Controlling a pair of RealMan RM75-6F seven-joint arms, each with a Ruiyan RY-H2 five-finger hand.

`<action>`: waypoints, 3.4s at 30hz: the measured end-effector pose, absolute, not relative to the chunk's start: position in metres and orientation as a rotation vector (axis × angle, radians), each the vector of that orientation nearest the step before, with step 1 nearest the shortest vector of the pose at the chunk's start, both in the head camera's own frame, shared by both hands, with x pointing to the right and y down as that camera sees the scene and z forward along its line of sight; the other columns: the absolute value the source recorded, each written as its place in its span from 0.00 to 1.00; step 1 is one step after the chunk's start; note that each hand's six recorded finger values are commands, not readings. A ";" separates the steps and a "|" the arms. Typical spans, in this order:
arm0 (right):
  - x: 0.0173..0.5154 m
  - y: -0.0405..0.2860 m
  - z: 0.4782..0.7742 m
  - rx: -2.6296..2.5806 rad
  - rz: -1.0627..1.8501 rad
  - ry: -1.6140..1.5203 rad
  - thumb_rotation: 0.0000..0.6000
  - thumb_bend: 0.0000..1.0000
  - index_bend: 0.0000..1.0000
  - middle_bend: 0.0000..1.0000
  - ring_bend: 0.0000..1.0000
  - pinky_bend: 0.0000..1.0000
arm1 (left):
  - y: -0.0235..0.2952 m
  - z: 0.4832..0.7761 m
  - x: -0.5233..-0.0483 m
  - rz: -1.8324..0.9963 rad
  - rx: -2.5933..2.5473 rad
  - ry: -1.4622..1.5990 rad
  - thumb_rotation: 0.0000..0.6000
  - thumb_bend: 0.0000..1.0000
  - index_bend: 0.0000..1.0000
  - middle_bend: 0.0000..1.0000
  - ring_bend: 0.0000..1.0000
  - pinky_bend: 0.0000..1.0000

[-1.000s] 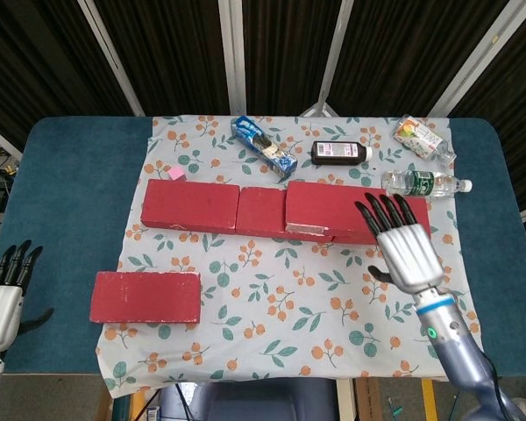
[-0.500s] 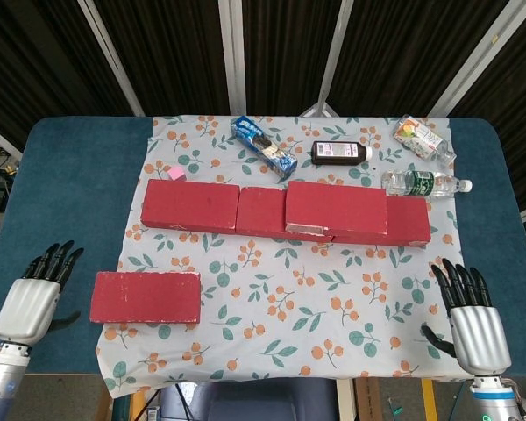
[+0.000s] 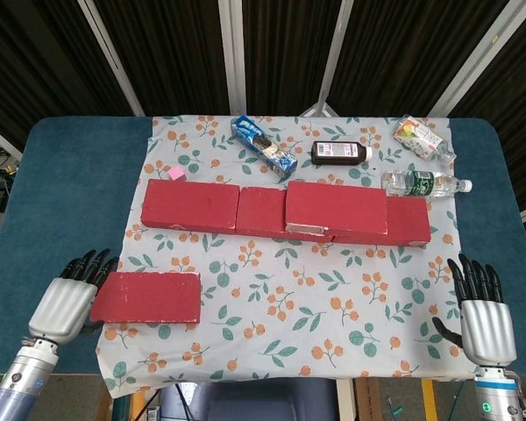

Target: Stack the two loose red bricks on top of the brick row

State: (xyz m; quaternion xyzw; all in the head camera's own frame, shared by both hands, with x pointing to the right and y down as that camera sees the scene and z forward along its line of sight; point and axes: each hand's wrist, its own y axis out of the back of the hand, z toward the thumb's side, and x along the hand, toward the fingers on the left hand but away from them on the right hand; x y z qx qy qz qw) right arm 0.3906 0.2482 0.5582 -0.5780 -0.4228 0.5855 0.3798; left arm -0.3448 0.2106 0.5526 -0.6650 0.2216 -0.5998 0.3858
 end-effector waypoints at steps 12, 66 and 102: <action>0.392 0.250 0.563 -1.522 1.537 -1.066 1.00 0.20 0.00 0.00 0.00 0.00 | 0.199 0.572 -0.312 -1.673 -1.740 0.252 1.00 0.00 0.00 0.00 0.00 0.00; 0.385 0.253 0.578 -1.575 1.580 -1.019 1.00 0.20 0.00 0.00 0.00 0.00 | 0.203 0.632 -0.286 -1.694 -1.827 0.296 1.00 0.00 0.00 0.00 0.00 0.00; 0.385 0.253 0.581 -1.579 1.590 -1.024 1.00 0.20 0.00 0.00 0.00 0.00 | 0.205 0.646 -0.292 -1.766 -1.709 0.242 1.00 0.00 0.00 0.00 0.00 0.05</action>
